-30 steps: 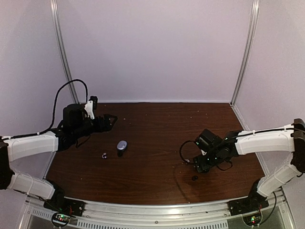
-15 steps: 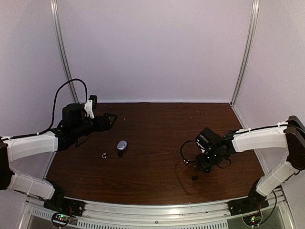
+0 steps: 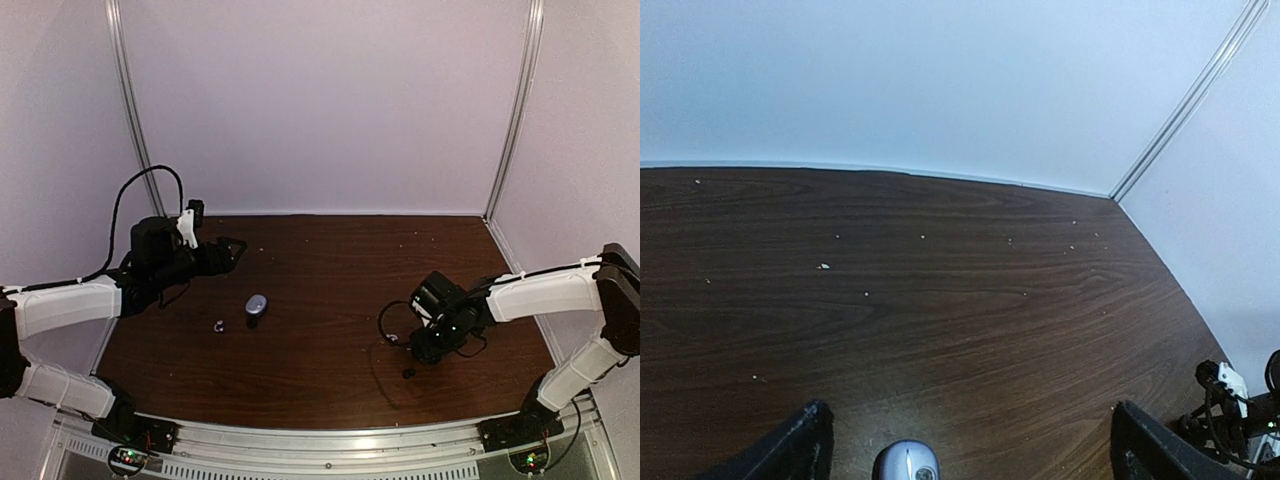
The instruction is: Insert the wireless bluetooth earbuds into the charging case
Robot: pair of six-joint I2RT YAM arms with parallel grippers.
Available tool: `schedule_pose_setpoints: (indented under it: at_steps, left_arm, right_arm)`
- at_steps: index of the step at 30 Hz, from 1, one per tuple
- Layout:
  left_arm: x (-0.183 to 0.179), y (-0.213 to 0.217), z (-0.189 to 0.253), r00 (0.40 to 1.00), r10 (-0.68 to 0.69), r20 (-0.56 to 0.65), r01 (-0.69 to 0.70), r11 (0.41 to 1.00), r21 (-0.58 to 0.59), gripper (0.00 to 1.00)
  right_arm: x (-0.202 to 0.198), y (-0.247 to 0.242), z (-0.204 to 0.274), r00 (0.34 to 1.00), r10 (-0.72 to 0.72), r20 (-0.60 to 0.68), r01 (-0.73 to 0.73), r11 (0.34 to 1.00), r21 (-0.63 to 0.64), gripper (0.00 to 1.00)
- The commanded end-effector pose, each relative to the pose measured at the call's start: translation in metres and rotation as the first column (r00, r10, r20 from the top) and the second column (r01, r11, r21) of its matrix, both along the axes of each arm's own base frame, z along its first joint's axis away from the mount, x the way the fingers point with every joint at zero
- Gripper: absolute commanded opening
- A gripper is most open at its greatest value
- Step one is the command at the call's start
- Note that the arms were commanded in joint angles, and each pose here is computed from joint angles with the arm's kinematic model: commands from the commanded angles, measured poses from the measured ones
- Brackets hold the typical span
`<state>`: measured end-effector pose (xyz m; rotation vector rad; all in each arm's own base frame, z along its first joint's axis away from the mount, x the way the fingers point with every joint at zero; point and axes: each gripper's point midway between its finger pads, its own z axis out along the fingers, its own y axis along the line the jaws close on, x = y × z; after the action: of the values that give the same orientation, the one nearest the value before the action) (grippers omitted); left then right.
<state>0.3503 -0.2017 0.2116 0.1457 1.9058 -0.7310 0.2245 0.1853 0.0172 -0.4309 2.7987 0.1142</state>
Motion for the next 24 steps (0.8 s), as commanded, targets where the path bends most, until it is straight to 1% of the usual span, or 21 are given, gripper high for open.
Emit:
schedule_pose_setpoints:
  at_steps: [1, 10, 14, 19, 22, 24]
  left_arm:
    - [0.001, -0.006, 0.011, 0.999, -0.019, 0.039, 0.021, 0.999, -0.032, 0.98]
    - [0.003, -0.008, 0.005, 1.000, -0.025, 0.018, 0.025, 0.999, -0.032, 0.98]
    - [0.002, -0.010, 0.004, 0.999, -0.034, 0.009, 0.035, 0.999, -0.034, 0.98]
    - [-0.004, -0.008, 0.013, 0.998, -0.040, 0.042, 0.042, 0.998, -0.048, 0.98]
    - [-0.007, -0.012, 0.016, 0.997, -0.073, 0.032, 0.075, 0.996, -0.042, 0.98]
    - [-0.013, -0.020, 0.016, 0.992, -0.127, 0.019, 0.128, 0.990, -0.056, 0.98]
  right_arm:
    - [-0.007, -0.003, -0.002, 0.999, -0.036, -0.019, 0.036, 0.999, 0.005, 0.57]
    - [-0.012, -0.001, -0.009, 0.999, -0.012, -0.038, 0.011, 1.000, -0.027, 0.41]
    - [0.010, 0.001, 0.013, 0.998, 0.015, 0.054, -0.011, 0.998, -0.065, 0.35]
    - [0.051, 0.035, 0.070, 0.968, 0.123, 0.218, -0.120, 0.992, -0.029, 0.25]
    - [0.060, 0.061, 0.102, 0.927, 0.229, 0.297, -0.235, 0.972, -0.016, 0.23]
    - [0.054, 0.087, 0.125, 0.872, 0.332, 0.360, -0.349, 0.937, -0.018, 0.23]
